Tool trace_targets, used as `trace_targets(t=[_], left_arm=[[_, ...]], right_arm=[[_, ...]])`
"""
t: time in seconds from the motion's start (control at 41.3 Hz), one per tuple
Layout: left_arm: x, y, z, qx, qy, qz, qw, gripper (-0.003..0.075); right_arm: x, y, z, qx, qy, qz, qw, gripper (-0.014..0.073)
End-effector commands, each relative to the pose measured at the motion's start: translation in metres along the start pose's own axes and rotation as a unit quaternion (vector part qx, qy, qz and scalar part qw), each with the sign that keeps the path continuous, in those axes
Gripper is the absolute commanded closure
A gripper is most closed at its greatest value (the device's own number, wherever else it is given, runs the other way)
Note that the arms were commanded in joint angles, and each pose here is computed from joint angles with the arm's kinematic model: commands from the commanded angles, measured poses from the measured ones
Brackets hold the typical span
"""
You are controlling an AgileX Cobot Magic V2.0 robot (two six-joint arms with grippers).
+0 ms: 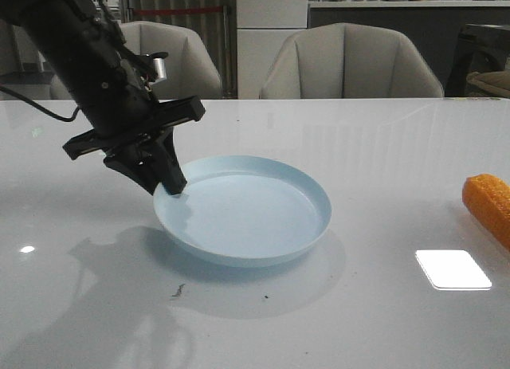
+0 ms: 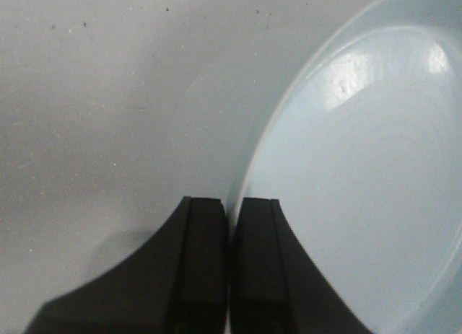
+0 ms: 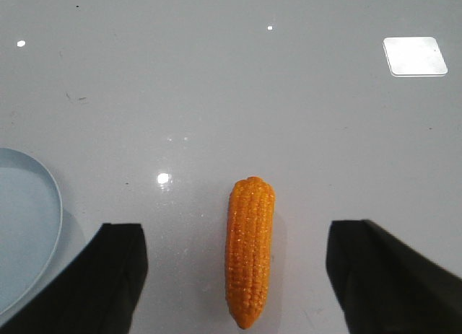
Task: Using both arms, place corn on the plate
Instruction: 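Grip the plate rim with the left gripper and slide it toward the table center, then release the plate and lift the left gripper away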
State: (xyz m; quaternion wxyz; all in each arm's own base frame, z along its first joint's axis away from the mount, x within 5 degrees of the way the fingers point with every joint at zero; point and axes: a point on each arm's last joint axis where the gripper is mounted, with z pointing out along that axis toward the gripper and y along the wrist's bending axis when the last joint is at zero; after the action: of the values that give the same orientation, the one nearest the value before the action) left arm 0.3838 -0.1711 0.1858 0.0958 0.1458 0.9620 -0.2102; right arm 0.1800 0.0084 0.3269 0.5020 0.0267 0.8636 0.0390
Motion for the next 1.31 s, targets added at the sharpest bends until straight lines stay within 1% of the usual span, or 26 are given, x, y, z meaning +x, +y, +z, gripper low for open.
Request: trace_targets(t=[0.0,0.024,0.097,0.169,0.194,0.266,0.29,0.387,0.508,0.605,0.677,0.774,0.871,0.968,1.113,1.21,1.282], left_arm=[[-0.010,-0.016,-0.029,0.014,-0.051,0.018,0.998,0.0585],[-0.010,-0.016,-0.029,0.013,-0.050,0.019,0.998,0.0566],[-0.010,-0.015,-0.029,0.009,-0.050,0.023,0.998,0.0468],[-0.010,-0.015,-0.029,0.007,-0.050,0.024,0.998,0.0338],[-0.010,-0.014,-0.029,0.007,-0.051,0.024,0.998,0.0283],[-0.012,-0.015,-0.029,0.008,-0.059,0.022,0.998,0.0171],[-0.012,-0.015,-0.030,0.009,-0.057,0.023,0.998,0.0148],[-0.013,-0.018,-0.033,0.012,-0.052,0.038,0.998,0.0139],[-0.021,-0.027,-0.053,0.013,-0.075,0.100,0.992,0.0139],[-0.031,-0.036,-0.080,0.000,-0.119,0.128,0.985,0.0139],[-0.036,-0.042,-0.107,-0.013,-0.160,0.144,0.976,0.0139],[-0.036,-0.044,-0.148,-0.036,-0.219,0.155,0.963,0.0139],[-0.028,-0.036,-0.192,-0.079,-0.265,0.157,0.948,0.0139],[-0.013,-0.022,-0.233,-0.120,-0.290,0.142,0.939,0.0139],[0.015,-0.005,-0.290,-0.161,-0.342,0.113,0.919,0.0139],[0.040,0.010,-0.323,-0.203,-0.376,0.085,0.900,0.0139],[0.059,0.023,-0.336,-0.241,-0.393,0.066,0.885,0.0139]], right_arm=[[-0.018,0.000,-0.008,-0.002,-0.055,-0.001,0.998,-0.0020],[-0.018,0.000,-0.008,-0.002,-0.055,-0.001,0.998,-0.0020],[-0.018,0.000,-0.008,-0.002,-0.056,-0.001,0.998,-0.0020],[-0.018,0.000,-0.008,-0.002,-0.056,-0.001,0.998,-0.0020],[-0.018,0.000,-0.008,-0.002,-0.056,-0.001,0.998,-0.0020],[-0.018,0.000,-0.008,-0.002,-0.056,-0.001,0.998,-0.0020],[-0.018,0.000,-0.008,-0.002,-0.055,-0.001,0.998,-0.0020],[-0.017,0.000,-0.007,-0.001,-0.047,-0.001,0.999,-0.0020],[-0.015,0.000,-0.007,0.000,-0.035,-0.001,0.999,-0.0020],[-0.014,0.000,-0.007,0.000,-0.033,-0.001,0.999,-0.0020],[-0.014,0.000,-0.007,0.000,-0.033,-0.001,0.999,-0.0020],[-0.014,0.000,-0.007,0.000,-0.033,-0.001,0.999,-0.0020],[-0.014,0.000,-0.007,0.001,-0.031,-0.001,1.000,-0.0020],[-0.012,0.000,-0.007,0.002,-0.020,-0.001,1.000,-0.0020],[-0.009,-0.001,-0.007,0.003,-0.004,-0.001,1.000,-0.0020],[-0.009,-0.001,-0.007,0.003,-0.004,-0.001,1.000,-0.0020],[-0.009,-0.001,-0.007,0.003,-0.005,-0.001,1.000,-0.0020]])
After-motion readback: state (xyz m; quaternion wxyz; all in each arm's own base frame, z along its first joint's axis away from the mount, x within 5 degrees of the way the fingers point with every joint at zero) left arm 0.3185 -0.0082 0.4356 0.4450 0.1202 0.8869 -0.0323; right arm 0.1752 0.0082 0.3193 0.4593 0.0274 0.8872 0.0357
